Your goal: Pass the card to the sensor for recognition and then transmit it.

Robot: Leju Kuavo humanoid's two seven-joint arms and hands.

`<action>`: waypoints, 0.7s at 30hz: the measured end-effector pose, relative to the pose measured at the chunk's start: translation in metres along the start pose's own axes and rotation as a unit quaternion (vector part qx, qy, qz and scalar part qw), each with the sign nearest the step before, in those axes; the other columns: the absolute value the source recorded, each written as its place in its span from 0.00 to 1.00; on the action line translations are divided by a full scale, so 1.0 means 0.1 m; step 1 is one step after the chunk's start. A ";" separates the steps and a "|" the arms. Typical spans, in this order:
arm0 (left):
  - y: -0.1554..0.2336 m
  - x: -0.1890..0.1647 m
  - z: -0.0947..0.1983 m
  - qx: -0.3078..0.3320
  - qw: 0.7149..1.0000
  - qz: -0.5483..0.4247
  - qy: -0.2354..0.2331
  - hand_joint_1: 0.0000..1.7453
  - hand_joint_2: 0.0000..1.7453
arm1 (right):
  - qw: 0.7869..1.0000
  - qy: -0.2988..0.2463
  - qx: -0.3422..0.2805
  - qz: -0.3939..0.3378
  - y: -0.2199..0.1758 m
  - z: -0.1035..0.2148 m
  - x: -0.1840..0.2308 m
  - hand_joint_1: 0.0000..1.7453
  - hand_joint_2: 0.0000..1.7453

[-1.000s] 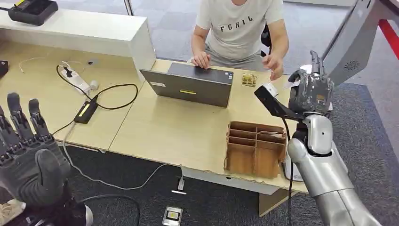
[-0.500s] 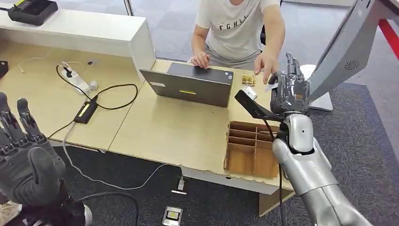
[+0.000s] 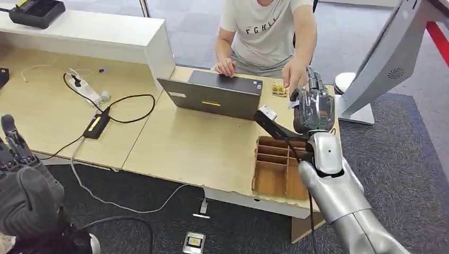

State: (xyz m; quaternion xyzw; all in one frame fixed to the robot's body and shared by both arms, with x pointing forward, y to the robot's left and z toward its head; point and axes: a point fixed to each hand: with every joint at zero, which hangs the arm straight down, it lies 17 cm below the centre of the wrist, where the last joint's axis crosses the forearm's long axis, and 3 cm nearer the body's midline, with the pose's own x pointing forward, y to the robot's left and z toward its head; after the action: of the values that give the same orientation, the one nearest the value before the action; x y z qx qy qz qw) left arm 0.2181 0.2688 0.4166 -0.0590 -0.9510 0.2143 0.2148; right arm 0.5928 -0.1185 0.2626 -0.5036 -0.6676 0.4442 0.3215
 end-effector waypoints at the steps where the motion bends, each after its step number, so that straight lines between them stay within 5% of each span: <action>1: 0.01 0.01 0.00 0.002 1.000 -0.003 -0.002 0.11 1.00 | 1.000 -0.001 0.002 0.000 0.02 0.01 0.01 0.00 1.00; 21: 0.14 0.04 0.04 0.028 0.998 -0.056 -0.001 0.12 1.00 | 0.998 0.000 0.041 -0.041 0.27 0.20 0.10 0.00 1.00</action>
State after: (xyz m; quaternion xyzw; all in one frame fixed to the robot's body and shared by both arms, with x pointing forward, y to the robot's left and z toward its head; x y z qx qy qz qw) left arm 0.2125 0.2803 0.4089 0.0008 -0.9465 0.2288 0.2273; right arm 0.5832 -0.1115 0.2300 -0.4618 -0.6691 0.4576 0.3600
